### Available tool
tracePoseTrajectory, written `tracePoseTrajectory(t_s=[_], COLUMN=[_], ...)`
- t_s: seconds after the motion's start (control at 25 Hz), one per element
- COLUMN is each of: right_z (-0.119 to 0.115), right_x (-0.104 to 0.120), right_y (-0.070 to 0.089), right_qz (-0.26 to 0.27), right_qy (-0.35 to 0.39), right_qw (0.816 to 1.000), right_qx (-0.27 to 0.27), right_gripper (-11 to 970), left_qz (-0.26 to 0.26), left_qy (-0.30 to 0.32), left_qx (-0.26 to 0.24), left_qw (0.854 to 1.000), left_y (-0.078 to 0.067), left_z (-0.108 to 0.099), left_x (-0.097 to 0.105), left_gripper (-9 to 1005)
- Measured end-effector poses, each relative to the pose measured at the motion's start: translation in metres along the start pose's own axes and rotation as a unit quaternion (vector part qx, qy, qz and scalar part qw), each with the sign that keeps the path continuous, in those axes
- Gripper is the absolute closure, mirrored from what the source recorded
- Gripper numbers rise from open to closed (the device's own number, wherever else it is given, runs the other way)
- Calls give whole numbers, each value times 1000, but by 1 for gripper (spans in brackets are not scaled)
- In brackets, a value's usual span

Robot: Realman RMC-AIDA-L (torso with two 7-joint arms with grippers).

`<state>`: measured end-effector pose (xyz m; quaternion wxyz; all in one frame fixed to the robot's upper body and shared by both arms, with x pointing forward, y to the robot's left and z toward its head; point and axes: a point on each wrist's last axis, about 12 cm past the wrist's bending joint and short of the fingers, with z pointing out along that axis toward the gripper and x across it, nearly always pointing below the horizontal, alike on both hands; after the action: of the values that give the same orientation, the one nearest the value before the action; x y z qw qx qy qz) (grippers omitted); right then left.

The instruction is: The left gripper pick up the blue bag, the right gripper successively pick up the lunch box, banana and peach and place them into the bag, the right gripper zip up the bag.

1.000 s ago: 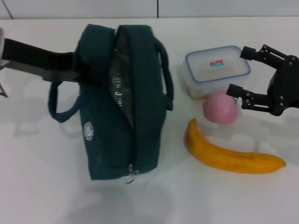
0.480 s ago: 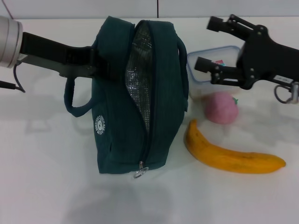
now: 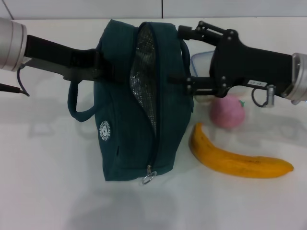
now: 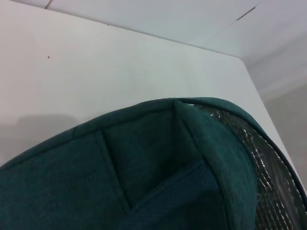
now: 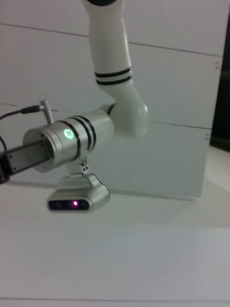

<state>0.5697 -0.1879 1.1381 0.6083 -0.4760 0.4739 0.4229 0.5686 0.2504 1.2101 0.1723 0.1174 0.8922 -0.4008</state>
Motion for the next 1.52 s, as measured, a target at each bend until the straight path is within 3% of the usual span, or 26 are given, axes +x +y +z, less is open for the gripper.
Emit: tracePoseTrajectory(t_s=[0.4,0.92,1.52], right_z=[1,-18,-17], right_x=[17,52,52], right_y=[-3,10,10], right_qz=[11,38,38], right_qy=[47,131,125], right_qw=[998,987,987], right_qx=[40,85,89], right_gripper=[85,84,85], left_qz=[9,2,-10], left_qy=[1,-13,-18], left_qx=[26,54,74], left_qw=[1000,998,997], left_y=[-8,-7,-2], left_z=[4,0,0], left_x=[-1,5,9], left_gripper=[960,961,961])
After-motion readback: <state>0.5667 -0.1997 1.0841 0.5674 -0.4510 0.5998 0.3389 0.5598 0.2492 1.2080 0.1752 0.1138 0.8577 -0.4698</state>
